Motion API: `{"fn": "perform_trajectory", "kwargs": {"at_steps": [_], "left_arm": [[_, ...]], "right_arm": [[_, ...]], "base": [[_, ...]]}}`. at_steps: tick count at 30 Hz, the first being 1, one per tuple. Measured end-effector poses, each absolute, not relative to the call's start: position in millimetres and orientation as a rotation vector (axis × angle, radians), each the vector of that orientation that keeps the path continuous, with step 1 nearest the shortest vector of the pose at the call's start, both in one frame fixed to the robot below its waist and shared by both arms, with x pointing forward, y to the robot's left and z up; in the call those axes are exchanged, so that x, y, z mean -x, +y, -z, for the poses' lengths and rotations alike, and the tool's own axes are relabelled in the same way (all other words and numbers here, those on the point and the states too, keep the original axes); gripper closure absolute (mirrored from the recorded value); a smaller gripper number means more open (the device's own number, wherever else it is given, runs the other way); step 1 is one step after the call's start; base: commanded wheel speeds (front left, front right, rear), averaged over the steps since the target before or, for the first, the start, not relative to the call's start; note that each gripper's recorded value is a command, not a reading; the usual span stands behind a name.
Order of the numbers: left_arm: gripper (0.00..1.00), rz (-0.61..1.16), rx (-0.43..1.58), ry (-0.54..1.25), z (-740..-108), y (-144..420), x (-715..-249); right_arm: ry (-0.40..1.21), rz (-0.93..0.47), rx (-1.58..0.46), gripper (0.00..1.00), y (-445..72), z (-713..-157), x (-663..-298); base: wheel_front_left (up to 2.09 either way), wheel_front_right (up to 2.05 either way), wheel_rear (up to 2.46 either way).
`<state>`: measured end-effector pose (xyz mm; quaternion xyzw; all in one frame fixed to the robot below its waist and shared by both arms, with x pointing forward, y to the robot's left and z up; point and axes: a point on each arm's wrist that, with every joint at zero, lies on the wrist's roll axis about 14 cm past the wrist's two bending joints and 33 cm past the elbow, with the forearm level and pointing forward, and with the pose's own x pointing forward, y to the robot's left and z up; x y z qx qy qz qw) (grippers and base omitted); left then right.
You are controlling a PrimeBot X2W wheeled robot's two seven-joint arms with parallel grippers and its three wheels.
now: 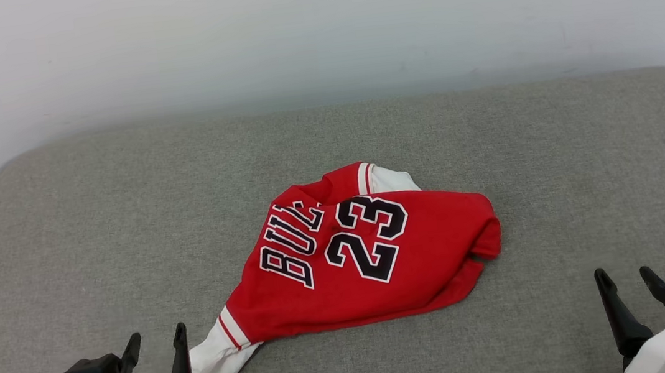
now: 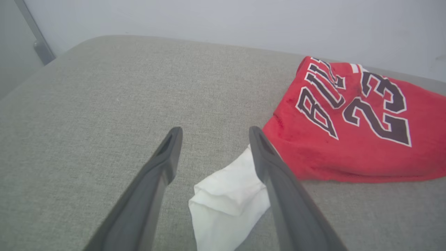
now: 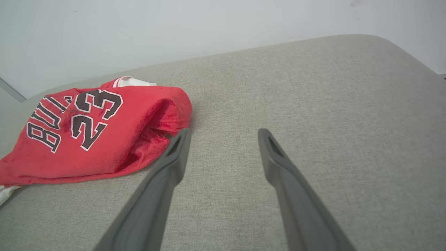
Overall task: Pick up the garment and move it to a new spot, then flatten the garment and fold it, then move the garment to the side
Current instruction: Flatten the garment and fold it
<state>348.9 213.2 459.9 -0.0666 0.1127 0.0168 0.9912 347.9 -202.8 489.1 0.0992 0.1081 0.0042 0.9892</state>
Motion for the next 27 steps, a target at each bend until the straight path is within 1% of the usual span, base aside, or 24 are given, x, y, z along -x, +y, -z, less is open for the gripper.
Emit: {"fn": "perform_trajectory", "kwargs": {"at_steps": [3, 6, 11, 12, 18, 22, 24, 27], "left_arm": [[0.00, -0.023, 0.139, 0.138, -479.4, 209.9, -353.6], [0.00, -0.010, 0.142, 0.067, -496.4, 204.5, -358.6], [0.00, 0.006, 0.137, -0.005, -515.6, 199.1, -365.3], [0.00, 0.010, 0.138, -0.027, -522.0, 196.6, -369.2], [0.00, 0.012, 0.147, -0.042, -523.5, 193.9, -376.2], [0.00, 0.006, 0.152, -0.033, -518.4, 195.8, -382.1], [0.00, -0.001, 0.154, -0.024, -514.1, 197.4, -384.6], [0.00, -0.010, 0.154, -0.009, -507.8, 200.1, -386.6]], "right_arm": [[0.285, -0.018, -0.213, 0.00, -199.5, -477.8, -350.1], [0.352, -0.049, -0.218, 0.00, -192.7, -470.1, -361.0], [0.458, -0.130, -0.191, 0.00, -177.3, -461.9, -390.1], [0.520, -0.192, -0.159, 0.00, -162.2, -457.8, -409.1], [0.639, -0.279, -0.090, 0.00, -140.4, -444.5, -445.9], [0.729, -0.315, -0.061, 0.00, -127.6, -425.0, -462.7], [0.794, -0.332, -0.050, 0.00, -121.5, -409.4, -464.6], [0.923, -0.353, -0.034, 0.00, -114.3, -379.5, -455.2]], "base": [[0.00, 0.00, 0.00], [0.00, 0.00, 0.00], [0.00, 0.00, 0.00], [0.00, 0.00, 0.00], [0.00, 0.00, 0.00], [0.00, 0.00, 0.00], [0.00, 0.00, 0.00], [0.00, 0.00, 0.00]]}}
